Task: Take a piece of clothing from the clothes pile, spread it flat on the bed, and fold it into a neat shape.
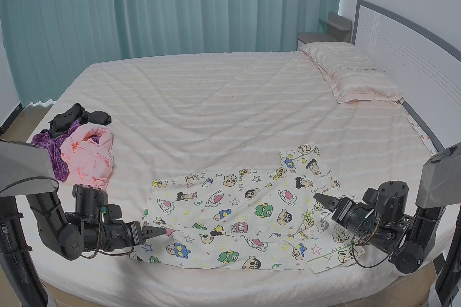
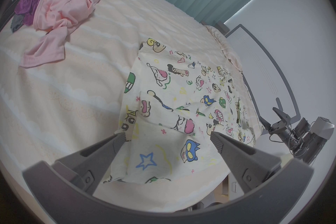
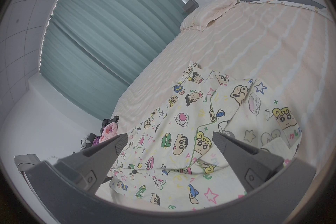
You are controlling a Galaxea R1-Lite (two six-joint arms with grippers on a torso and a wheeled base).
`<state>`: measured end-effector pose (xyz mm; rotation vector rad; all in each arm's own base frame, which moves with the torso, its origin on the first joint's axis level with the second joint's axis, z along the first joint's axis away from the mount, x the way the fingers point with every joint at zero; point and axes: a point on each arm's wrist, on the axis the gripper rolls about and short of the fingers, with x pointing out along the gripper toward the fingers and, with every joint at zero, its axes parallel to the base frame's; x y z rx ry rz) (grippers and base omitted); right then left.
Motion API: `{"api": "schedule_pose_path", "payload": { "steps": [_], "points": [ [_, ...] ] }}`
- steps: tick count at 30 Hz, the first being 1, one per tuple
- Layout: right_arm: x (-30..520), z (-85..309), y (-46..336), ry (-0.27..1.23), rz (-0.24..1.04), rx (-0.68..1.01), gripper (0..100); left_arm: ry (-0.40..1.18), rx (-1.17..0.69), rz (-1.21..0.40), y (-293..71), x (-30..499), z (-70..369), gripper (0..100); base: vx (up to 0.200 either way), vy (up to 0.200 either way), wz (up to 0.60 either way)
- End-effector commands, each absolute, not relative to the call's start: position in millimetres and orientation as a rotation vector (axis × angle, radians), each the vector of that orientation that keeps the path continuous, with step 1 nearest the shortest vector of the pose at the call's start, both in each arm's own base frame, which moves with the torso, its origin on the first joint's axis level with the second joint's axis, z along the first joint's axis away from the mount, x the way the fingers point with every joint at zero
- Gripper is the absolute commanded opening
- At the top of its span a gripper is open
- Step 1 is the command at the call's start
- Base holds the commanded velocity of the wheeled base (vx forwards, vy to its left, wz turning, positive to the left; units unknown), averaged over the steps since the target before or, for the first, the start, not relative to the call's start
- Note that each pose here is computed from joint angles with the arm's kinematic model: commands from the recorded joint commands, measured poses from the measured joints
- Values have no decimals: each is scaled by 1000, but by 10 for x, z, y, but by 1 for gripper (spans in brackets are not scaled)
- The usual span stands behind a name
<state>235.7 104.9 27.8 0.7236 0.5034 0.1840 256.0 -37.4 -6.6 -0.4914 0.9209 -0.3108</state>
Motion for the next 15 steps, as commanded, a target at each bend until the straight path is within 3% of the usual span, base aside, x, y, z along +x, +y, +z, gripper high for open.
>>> {"api": "schedule_pose_path", "payload": {
  "steps": [1, 15],
  "points": [
    [2350, 290, 1050, 498, 188, 726, 100, 950, -487, -304, -368, 2558, -147, 100, 0, 0, 0],
    [2321, 284, 1080, 510, 197, 731, 100, 944, -464, -301, -340, 2488, -102, 100, 0, 0, 0]
  ]
}}
